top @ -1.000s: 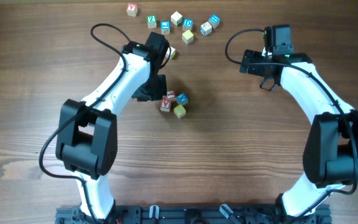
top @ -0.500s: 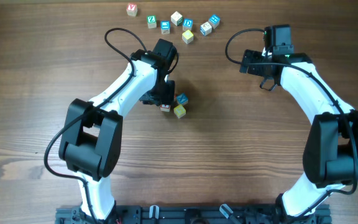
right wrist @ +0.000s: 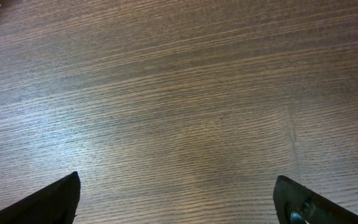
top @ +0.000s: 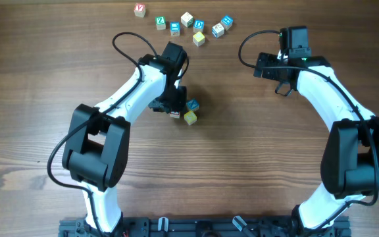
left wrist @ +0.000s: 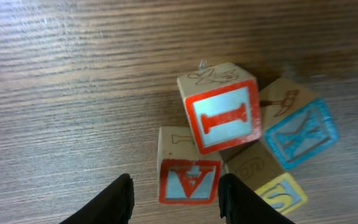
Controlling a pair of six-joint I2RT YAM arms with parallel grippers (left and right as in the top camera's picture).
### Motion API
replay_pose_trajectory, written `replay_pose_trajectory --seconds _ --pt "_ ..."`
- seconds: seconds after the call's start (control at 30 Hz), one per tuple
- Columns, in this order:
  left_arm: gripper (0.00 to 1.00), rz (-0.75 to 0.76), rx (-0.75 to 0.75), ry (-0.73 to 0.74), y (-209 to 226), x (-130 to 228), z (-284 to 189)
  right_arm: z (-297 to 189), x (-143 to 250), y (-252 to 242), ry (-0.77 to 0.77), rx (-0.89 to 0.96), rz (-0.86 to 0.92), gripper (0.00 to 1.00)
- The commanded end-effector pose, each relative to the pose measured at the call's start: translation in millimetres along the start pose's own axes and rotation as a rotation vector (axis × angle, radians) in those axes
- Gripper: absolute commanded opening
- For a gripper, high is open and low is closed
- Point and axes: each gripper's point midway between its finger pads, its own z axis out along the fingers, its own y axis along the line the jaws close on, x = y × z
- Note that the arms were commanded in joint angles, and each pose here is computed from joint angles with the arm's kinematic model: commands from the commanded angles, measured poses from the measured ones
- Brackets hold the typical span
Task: Form a circle
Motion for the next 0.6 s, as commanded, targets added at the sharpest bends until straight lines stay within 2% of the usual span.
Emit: replay_pose_trajectory --seconds 0.0,0.33,0.57 --pt "0.46 0.028 0.016 -0.011 -4.0 2.1 -2.1 -10.7 -12.1 1.4 -0.038 -0.001 0.008 1.00" --pt "0.43 0.042 0.013 -0.001 -8.4 6.7 -0.5 -10.7 -12.1 1.4 -0.038 -0.001 0.008 1.00" --pt "0.44 0.042 0.012 0.003 -8.1 7.7 -0.5 -10.7 -12.1 1.4 -0.038 -0.001 0.008 1.00"
